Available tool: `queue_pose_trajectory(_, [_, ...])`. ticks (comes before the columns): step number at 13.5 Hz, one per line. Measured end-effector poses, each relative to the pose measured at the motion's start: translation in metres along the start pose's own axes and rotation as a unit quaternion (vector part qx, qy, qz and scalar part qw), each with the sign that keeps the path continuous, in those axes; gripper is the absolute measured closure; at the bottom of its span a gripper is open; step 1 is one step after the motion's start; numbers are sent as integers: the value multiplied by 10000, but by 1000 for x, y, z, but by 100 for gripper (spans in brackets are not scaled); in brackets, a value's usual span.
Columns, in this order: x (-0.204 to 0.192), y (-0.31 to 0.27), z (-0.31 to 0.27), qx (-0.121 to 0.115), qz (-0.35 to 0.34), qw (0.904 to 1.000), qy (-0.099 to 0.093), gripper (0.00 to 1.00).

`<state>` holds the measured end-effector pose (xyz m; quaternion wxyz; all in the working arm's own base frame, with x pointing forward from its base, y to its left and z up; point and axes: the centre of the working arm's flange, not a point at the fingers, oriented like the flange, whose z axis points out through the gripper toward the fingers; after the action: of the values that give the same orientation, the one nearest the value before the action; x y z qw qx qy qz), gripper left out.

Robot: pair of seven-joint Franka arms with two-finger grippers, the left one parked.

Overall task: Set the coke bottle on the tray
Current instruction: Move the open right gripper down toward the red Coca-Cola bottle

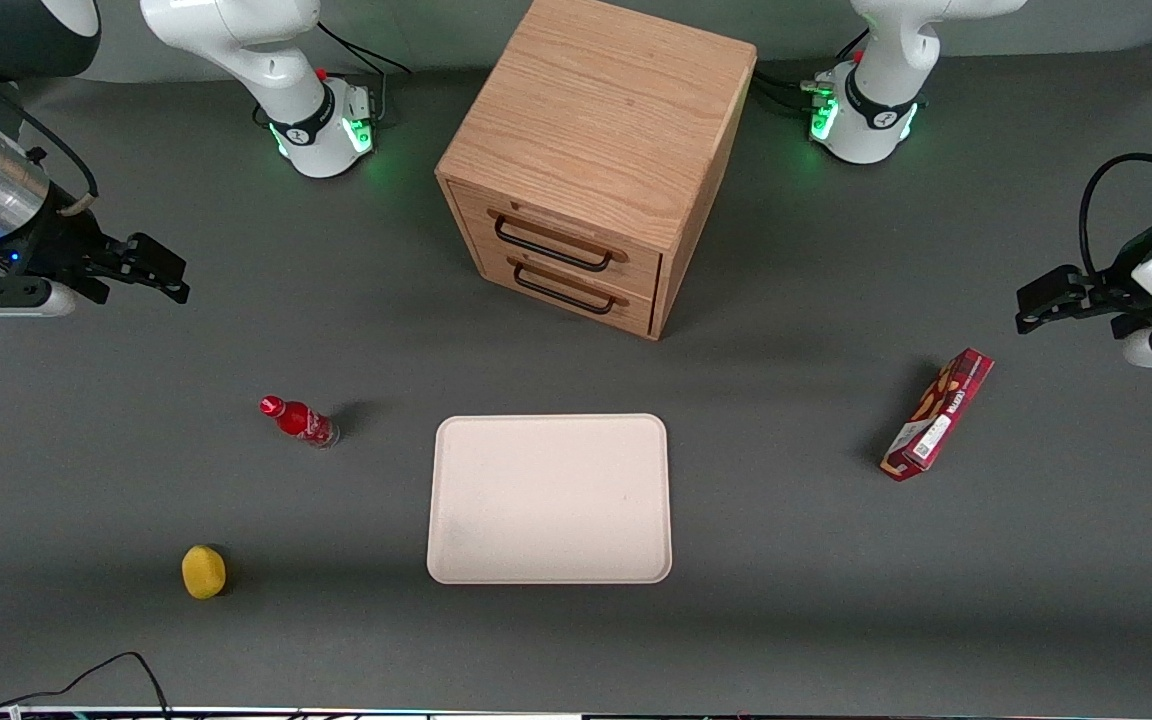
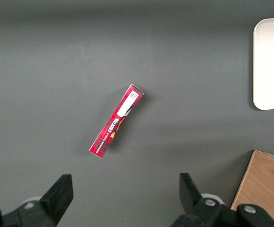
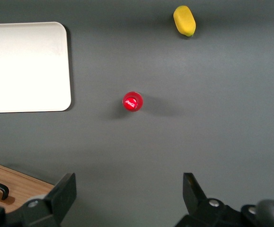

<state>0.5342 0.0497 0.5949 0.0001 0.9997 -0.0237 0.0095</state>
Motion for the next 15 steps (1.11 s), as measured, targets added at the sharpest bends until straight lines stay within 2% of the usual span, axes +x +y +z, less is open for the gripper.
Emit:
queue_pose_trajectory(6, [9,1,5,-9,21,9999,-103,0])
queue_pose_trajectory(9, [23,-3,36,86,43,9993,-358,0])
queue_pose_trajectory(10, [30,-4,49,97,52,9992,-384,0])
queue_pose_trajectory(15, [39,-5,136,141,59,9998,-84,0])
